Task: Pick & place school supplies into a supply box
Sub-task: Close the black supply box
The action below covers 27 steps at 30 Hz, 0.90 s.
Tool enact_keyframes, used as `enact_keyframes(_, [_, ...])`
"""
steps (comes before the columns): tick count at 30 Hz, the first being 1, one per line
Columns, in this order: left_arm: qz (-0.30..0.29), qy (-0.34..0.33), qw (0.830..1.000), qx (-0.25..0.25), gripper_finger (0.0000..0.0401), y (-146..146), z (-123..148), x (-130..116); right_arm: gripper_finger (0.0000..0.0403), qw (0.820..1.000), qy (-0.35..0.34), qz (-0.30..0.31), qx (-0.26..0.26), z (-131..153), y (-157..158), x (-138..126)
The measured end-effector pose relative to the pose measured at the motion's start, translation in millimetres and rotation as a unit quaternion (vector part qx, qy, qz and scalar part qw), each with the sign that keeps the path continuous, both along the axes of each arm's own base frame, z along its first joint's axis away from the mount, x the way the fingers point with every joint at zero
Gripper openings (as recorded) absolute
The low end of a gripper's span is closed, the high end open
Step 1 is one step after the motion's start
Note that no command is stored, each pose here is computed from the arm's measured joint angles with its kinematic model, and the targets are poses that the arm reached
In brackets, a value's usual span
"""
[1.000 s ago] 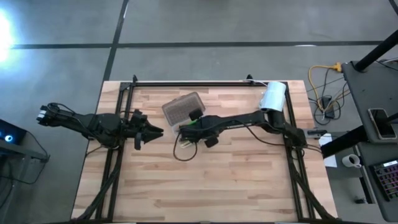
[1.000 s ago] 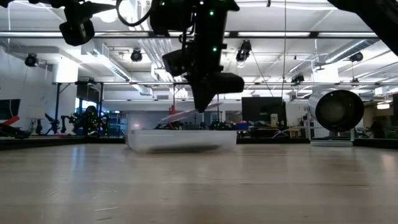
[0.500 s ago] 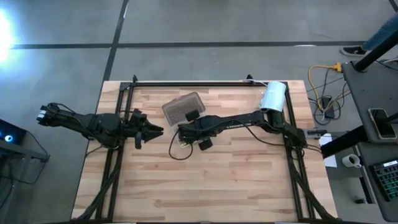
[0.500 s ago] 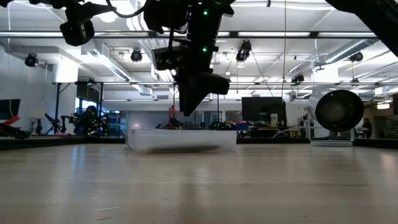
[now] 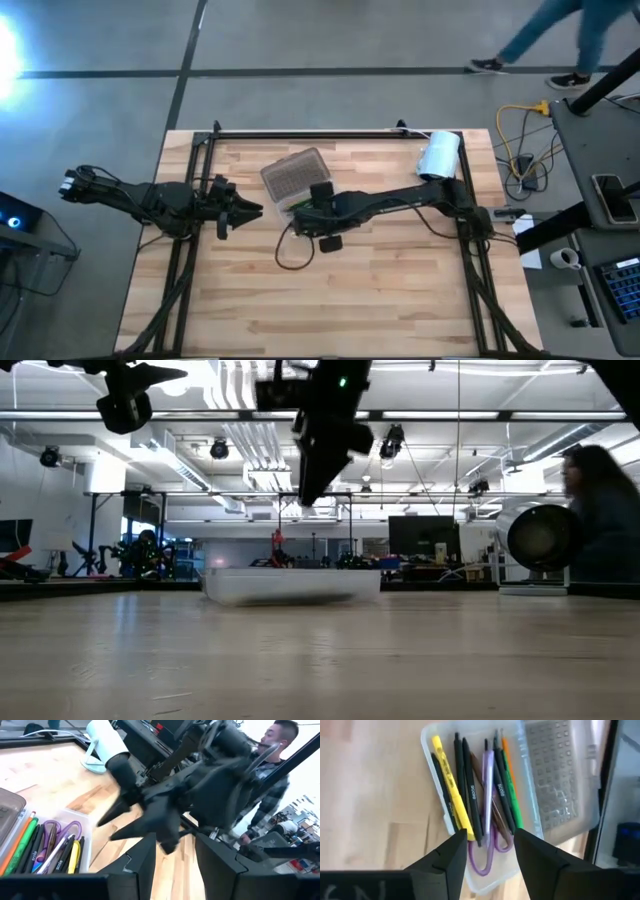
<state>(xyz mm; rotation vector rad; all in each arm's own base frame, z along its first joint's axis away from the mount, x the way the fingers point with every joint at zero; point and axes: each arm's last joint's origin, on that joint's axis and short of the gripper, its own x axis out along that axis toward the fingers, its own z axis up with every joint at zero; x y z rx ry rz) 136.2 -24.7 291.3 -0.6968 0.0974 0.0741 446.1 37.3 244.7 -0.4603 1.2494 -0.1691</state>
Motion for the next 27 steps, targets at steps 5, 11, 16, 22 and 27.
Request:
enact_keyframes(5, [-0.001,-0.004,1.0,0.006,0.0122,0,1,0,0.014,0.999,-0.03,-0.034,0.02,23,4,-28])
enact_keyframes(11, [-0.001,-0.002,1.0,0.007,0.0122,0,1,0,0.0127,0.99,-0.062,-0.114,0.05,35,-3,-88])
enact_keyframes(16, [-0.001,-0.003,1.0,0.007,0.0122,0,1,0,0.012,0.97,-0.114,-0.196,0.084,54,-9,-135])
enact_keyframes(22, [0.0,-0.003,1.0,0.007,0.0122,0,1,0,0.0112,0.912,-0.234,-0.296,0.162,90,-14,-176])
enact_keyframes(27, [0.002,-0.002,1.0,0.03,0.0122,0,1,0,0.0107,0.895,-0.33,-0.225,0.2,117,-5,-196])
